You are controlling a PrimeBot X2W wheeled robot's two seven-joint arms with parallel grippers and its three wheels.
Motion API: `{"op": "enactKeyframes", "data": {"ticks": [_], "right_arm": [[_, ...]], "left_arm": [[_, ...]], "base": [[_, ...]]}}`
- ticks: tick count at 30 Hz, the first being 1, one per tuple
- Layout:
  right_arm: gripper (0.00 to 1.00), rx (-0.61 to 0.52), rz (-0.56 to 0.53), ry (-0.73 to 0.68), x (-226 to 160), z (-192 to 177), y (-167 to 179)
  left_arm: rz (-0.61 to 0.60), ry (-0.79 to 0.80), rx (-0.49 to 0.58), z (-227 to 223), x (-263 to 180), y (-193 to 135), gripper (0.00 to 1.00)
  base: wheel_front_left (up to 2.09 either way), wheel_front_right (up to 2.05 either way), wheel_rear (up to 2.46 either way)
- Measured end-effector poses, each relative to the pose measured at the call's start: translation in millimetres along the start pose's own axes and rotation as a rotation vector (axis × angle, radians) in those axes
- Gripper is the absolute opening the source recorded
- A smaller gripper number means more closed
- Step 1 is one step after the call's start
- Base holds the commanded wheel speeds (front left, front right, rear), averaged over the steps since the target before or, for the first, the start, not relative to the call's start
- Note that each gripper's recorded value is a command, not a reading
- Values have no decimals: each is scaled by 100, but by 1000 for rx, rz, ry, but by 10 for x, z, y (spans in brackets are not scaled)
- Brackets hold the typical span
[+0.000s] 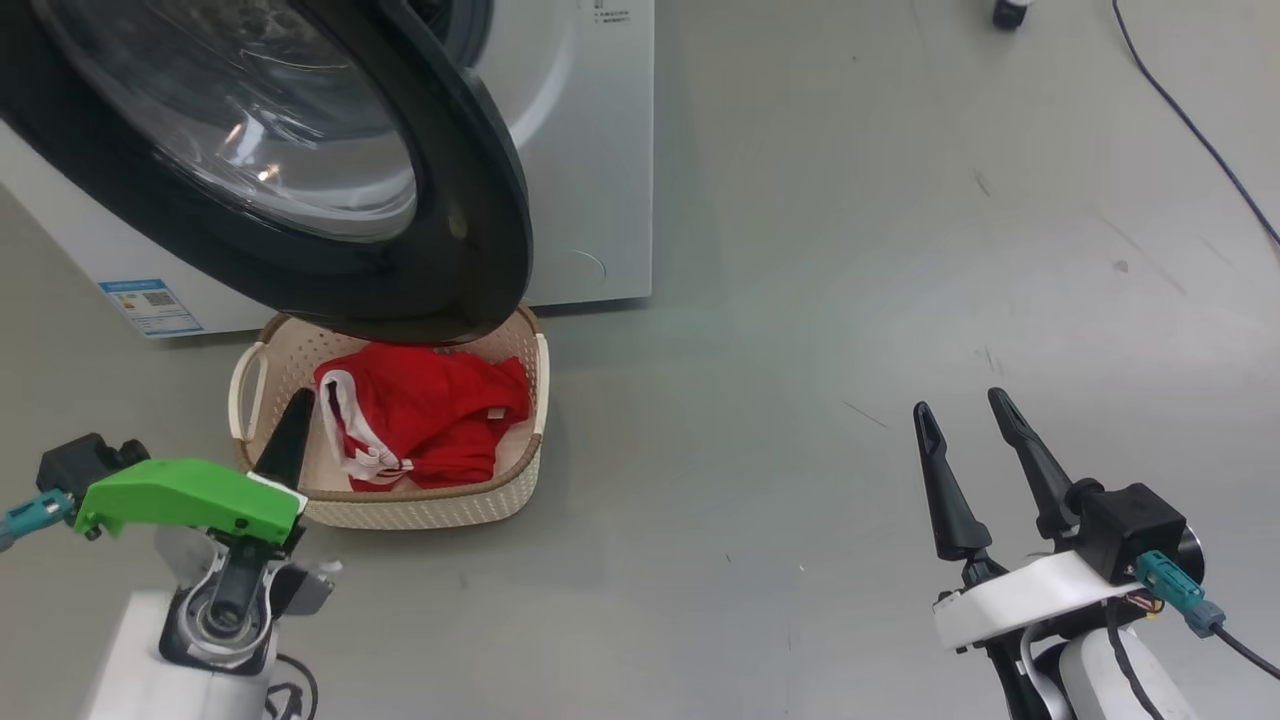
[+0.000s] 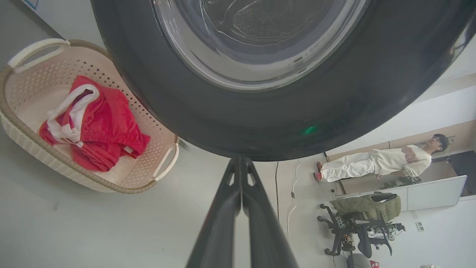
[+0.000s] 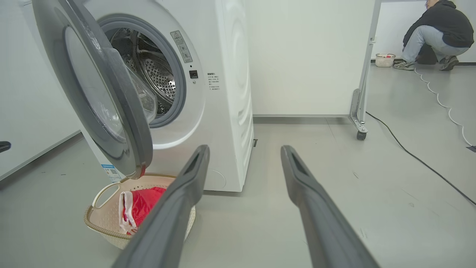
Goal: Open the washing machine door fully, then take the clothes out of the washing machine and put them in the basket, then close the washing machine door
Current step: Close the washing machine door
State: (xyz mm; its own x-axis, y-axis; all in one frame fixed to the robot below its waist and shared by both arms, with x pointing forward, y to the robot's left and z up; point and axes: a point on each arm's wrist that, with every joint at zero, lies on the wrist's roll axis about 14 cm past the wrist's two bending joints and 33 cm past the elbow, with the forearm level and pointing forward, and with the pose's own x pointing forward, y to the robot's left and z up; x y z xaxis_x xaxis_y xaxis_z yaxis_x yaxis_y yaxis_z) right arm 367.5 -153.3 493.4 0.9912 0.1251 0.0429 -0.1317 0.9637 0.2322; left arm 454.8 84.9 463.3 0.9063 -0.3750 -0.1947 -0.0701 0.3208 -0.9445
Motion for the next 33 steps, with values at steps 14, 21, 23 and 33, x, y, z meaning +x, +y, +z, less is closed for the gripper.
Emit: {"op": "enactKeyframes", "data": {"ticks": [14,21,23,33], "right_arm": [[100,-5,83,-30,5,96,245],[100,-7,105,-51,52,163,305],[100,-6,109,-52,63,163,318],[100,-2,129,-48,80,149,386]], "left_arm": [[-4,-212,560,481,-590,-15,0],[-36,-296,729,531,-781,-72,0],[-38,-310,757,535,-821,-63,0],[35,-314,837,506,-954,112,39]], "base": [[0,0,0],[0,0,0],[0,0,0],[0,0,0]]}}
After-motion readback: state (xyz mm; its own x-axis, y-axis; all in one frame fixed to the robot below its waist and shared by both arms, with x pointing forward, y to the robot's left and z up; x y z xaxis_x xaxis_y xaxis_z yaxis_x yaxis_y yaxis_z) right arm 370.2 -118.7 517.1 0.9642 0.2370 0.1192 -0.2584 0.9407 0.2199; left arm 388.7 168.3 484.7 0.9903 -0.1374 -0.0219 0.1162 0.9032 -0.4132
